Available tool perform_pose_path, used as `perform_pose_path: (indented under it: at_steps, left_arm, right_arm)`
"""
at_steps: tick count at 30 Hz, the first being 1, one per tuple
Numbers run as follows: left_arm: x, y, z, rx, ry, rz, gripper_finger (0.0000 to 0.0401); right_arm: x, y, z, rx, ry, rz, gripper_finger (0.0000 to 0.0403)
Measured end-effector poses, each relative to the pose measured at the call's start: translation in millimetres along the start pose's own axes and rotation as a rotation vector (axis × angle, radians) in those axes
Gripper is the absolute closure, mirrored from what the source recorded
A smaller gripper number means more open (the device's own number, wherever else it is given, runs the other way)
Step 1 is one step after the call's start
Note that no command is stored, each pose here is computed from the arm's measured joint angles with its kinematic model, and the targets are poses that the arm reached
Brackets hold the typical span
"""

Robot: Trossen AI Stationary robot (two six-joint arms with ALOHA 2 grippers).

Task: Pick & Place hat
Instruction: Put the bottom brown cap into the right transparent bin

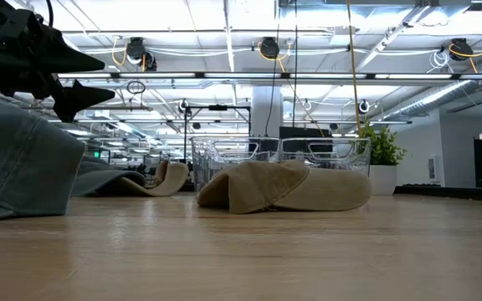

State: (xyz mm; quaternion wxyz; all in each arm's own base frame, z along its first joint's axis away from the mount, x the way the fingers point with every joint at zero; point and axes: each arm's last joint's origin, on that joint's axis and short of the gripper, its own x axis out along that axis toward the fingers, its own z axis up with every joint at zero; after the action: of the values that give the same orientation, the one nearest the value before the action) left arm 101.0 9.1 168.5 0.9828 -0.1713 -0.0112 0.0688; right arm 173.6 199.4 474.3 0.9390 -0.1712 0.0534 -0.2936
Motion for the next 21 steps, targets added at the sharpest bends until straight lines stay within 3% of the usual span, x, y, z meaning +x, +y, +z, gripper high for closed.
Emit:
perform_pose_path:
  at_steps: [5, 12, 17, 21]
  left_arm:
    - [0, 0, 0, 0.0, 0.0, 0.0, 0.0077]
    - [0, 0, 0, 0.0, 0.0, 0.0, 0.0077]
    - [0, 0, 0, 0.0, 0.0, 0.0, 0.0077]
    - [0, 0, 0, 0.0, 0.0, 0.0, 0.0077]
  right_arm:
    - [0, 6, -6, -0.169, -0.017, 0.016, 0.0119]
    - [-1, 17, -12, -0.387, -0.137, 0.144, 0.0121]
    - [-2, 30, -23, -0.544, -0.259, 0.344, 0.0137]
    - [3, 35, -29, -0.462, -0.319, 0.575, 0.0154]
